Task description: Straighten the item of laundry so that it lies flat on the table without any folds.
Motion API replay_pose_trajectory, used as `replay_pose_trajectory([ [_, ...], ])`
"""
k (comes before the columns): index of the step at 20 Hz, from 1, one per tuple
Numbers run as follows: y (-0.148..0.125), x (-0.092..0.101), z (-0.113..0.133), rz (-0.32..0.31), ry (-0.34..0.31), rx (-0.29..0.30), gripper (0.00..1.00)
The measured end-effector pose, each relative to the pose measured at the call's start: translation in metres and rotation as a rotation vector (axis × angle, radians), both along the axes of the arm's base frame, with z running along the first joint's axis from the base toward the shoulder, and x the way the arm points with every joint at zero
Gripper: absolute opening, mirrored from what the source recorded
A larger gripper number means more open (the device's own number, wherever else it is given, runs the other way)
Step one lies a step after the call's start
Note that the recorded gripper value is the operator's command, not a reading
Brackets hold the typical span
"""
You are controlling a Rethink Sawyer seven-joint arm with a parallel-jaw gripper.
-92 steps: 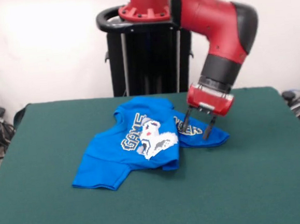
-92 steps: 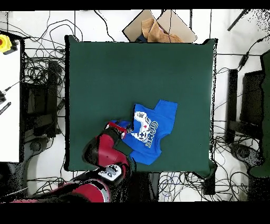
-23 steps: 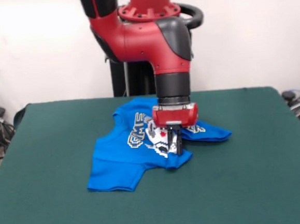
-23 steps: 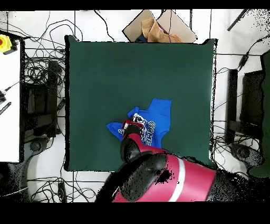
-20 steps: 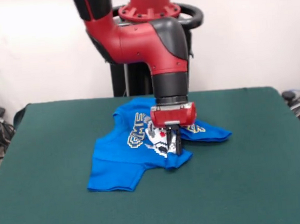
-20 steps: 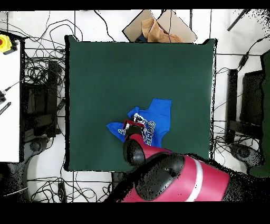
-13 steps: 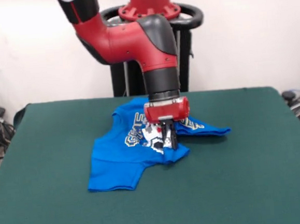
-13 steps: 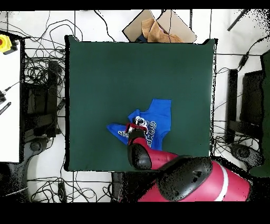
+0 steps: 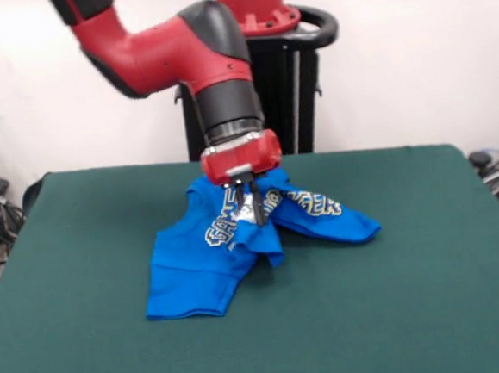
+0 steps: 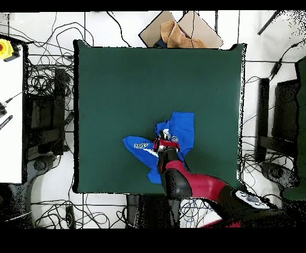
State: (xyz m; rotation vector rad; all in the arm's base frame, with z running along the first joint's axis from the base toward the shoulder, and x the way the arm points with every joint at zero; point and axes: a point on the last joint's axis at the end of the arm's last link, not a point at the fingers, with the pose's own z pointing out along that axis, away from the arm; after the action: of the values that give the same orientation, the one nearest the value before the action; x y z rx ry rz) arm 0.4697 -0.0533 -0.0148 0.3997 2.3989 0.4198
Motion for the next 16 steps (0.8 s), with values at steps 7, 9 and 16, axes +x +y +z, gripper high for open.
replay_pose_trajectory([
  [7,-0.024,0.007,-0.023,0.011,-0.167,0.094,0.0],
  [9,-0.024,0.009,-0.032,0.02,-0.202,0.108,0.0],
  [16,-0.007,0.024,-0.061,0.015,-0.263,0.165,0.0],
])
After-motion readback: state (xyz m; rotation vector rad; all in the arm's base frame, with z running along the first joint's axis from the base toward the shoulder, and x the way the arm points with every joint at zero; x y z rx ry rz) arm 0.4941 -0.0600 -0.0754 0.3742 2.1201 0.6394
